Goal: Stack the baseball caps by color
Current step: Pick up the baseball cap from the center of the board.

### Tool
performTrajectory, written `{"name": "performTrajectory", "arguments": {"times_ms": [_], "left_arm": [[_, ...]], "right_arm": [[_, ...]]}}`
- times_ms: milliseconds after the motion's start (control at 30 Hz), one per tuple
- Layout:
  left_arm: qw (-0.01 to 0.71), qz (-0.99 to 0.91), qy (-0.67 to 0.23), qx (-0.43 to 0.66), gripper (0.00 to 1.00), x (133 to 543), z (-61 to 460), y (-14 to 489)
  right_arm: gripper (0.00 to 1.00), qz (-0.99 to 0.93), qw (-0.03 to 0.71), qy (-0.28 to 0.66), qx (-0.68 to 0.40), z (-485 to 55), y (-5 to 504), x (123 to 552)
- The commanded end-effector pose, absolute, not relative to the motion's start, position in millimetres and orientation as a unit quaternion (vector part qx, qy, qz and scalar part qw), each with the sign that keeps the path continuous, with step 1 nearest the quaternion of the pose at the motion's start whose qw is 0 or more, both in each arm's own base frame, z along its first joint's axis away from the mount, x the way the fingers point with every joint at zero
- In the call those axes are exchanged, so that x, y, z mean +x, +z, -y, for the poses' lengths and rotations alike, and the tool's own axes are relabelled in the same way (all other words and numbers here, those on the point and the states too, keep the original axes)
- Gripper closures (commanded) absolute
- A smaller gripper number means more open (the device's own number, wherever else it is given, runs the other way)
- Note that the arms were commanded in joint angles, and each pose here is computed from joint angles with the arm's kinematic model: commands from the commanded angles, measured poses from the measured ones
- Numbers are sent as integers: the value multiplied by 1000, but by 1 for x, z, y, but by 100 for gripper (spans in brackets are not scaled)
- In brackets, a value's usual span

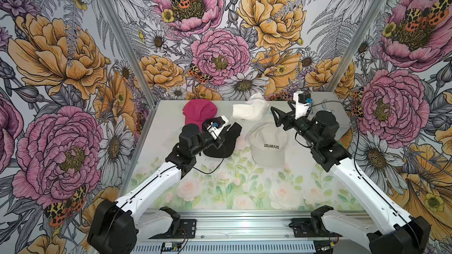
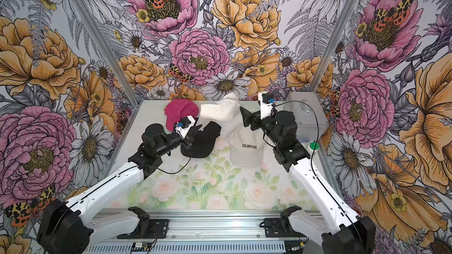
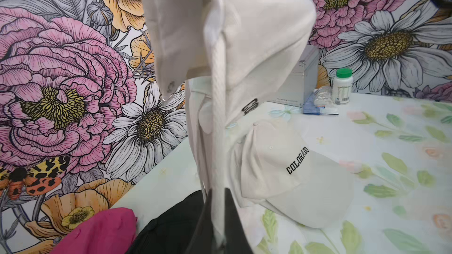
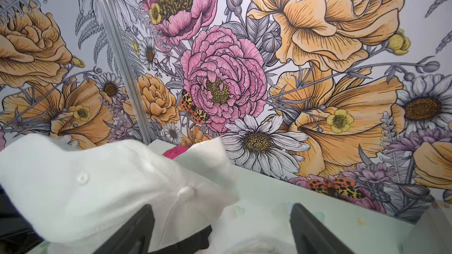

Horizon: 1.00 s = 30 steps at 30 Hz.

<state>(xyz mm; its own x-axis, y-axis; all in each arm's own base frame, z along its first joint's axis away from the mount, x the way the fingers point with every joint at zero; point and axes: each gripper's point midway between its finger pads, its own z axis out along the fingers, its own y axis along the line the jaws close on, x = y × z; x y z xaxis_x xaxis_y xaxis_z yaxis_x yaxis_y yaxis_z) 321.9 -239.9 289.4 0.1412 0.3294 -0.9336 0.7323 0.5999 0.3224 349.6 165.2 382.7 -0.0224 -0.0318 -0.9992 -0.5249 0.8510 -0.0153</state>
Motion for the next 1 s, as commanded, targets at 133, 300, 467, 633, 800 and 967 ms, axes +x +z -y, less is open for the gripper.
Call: {"name": "performTrajectory", "arguments": {"times_ms": [133, 300, 467, 633, 800, 967], "left_arm": [[630, -594, -116, 487, 100, 314, 234, 299], [637, -586, -126, 485, 100, 311, 231, 311], [631, -581, -149, 492, 100, 304, 236, 311], [624, -572, -169, 506, 100, 293, 240, 306], [613, -569, -178, 518, 100, 285, 241, 303], [608, -571, -177, 523, 100, 286, 241, 300]], "right_arm": [[8, -597, 644, 152, -453, -199, 365, 289], [6, -621, 634, 115, -446, -190, 358, 300], [4, -621, 631, 95, -455, -189, 354, 310], [4, -613, 615, 95, -487, -195, 343, 321], [11, -562, 571, 140, -582, -210, 327, 299], [11, -551, 544, 143, -616, -214, 318, 296]]}}
